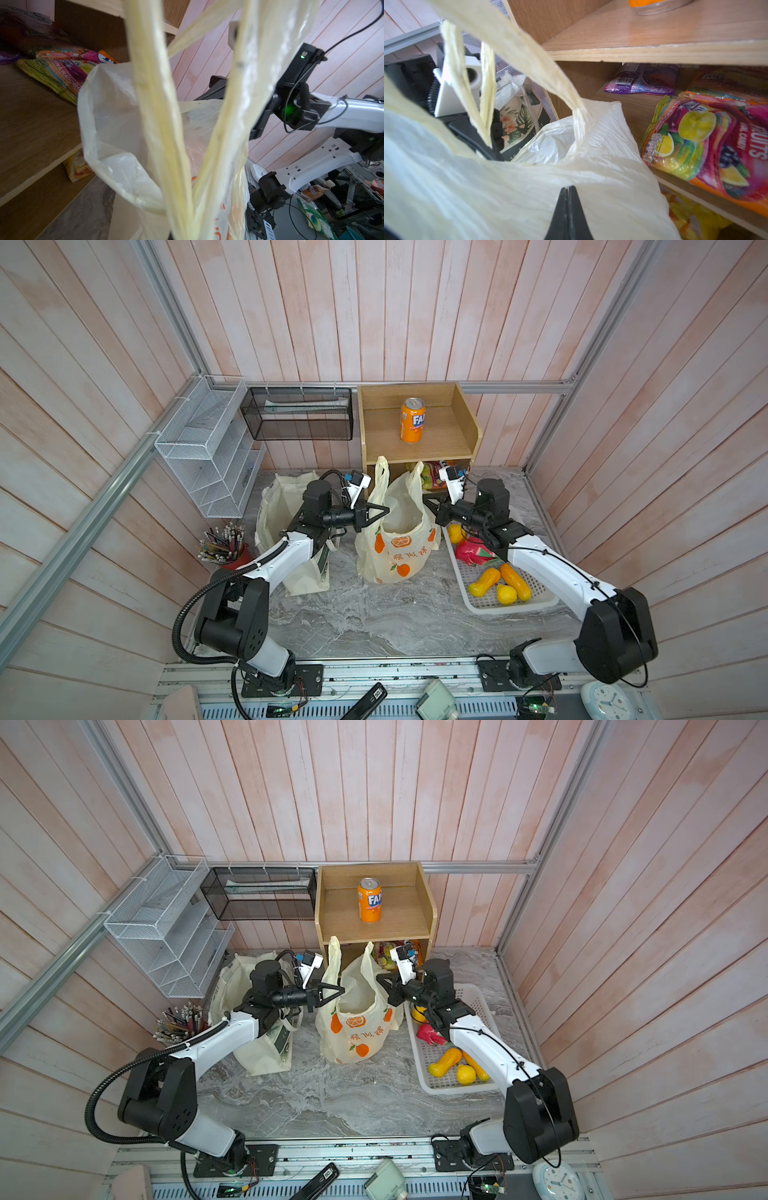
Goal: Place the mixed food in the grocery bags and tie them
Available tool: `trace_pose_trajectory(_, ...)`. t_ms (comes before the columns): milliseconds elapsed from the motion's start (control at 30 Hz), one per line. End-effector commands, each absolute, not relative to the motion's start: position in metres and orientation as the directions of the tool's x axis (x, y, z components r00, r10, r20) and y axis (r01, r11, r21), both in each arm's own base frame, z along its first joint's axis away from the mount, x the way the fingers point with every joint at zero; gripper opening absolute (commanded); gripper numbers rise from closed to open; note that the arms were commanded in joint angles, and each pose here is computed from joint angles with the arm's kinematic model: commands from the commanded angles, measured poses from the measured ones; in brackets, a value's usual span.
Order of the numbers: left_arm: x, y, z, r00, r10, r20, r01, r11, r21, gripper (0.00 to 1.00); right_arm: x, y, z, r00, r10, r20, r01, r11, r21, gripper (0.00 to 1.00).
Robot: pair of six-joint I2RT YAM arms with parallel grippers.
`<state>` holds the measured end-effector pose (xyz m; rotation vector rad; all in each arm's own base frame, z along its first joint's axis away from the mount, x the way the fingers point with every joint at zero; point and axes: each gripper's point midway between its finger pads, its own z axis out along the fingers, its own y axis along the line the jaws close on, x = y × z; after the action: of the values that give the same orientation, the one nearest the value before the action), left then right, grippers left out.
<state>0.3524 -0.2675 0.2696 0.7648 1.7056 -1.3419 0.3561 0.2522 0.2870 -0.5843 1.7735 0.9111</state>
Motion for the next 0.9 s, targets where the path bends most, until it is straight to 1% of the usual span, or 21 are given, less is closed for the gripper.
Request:
trace_pose_trajectory(0, 0.355, -0.26, 0.285, -0.467, -0.091, -0.879, 0.835, 0.282, -0.473, 0.0, 0.341, 0.243, 0.299, -0.365, 0.107, -0.925, -0.705, 0.617, 0.35, 0.0)
trace_pose_trajectory(67, 0.36, -0.256, 0.287, -0.474, -0.124, -0.872, 0.811, 0.324, -0.487, 0.0, 0.329, 0.24, 0.297, -0.378, 0.128, -0.917, -0.678, 0.636, 0.369, 0.0)
trace_pose_trajectory(233, 0.369, -0.25, 0.289, -0.502, -0.156, -0.851, 0.762, 0.385, -0.52, 0.0, 0.295, 0.244, 0.289, -0.404, 0.164, -0.9, -0.643, 0.649, 0.407, 0.0)
trace_pose_trajectory(333, 0.369, -0.248, 0.286, -0.499, -0.148, -0.854, 0.758, 0.403, -0.512, 0.0, 0.292, 0.234, 0.287, -0.412, 0.184, -0.892, -0.593, 0.69, 0.416, 0.0)
trace_pose_trajectory(433, 0.364, -0.25, 0.283, -0.481, -0.12, -0.868, 0.782, 0.388, -0.488, 0.0, 0.296, 0.217, 0.292, -0.391, 0.175, -0.904, -0.542, 0.75, 0.38, 0.32)
trace_pose_trajectory(500, 0.36, -0.252, 0.283, -0.475, -0.109, -0.873, 0.798, 0.366, -0.479, 0.0, 0.299, 0.205, 0.3, -0.374, 0.186, -0.909, -0.518, 0.771, 0.371, 0.48)
trace_pose_trajectory(633, 0.357, -0.255, 0.28, -0.479, -0.098, -0.872, 0.81, 0.332, -0.483, 0.0, 0.299, 0.19, 0.327, -0.316, 0.204, -0.927, -0.522, 0.778, 0.349, 0.62)
trace_pose_trajectory(733, 0.356, -0.257, 0.279, -0.483, -0.091, -0.871, 0.816, 0.313, -0.486, 0.0, 0.291, 0.193, 0.345, -0.252, 0.178, -0.951, -0.58, 0.759, 0.296, 0.7)
trace_pose_trajectory(867, 0.355, -0.259, 0.279, -0.483, -0.084, -0.872, 0.824, 0.293, -0.485, 0.0, 0.286, 0.2, 0.356, -0.188, 0.136, -0.973, -0.646, 0.729, 0.227, 0.76)
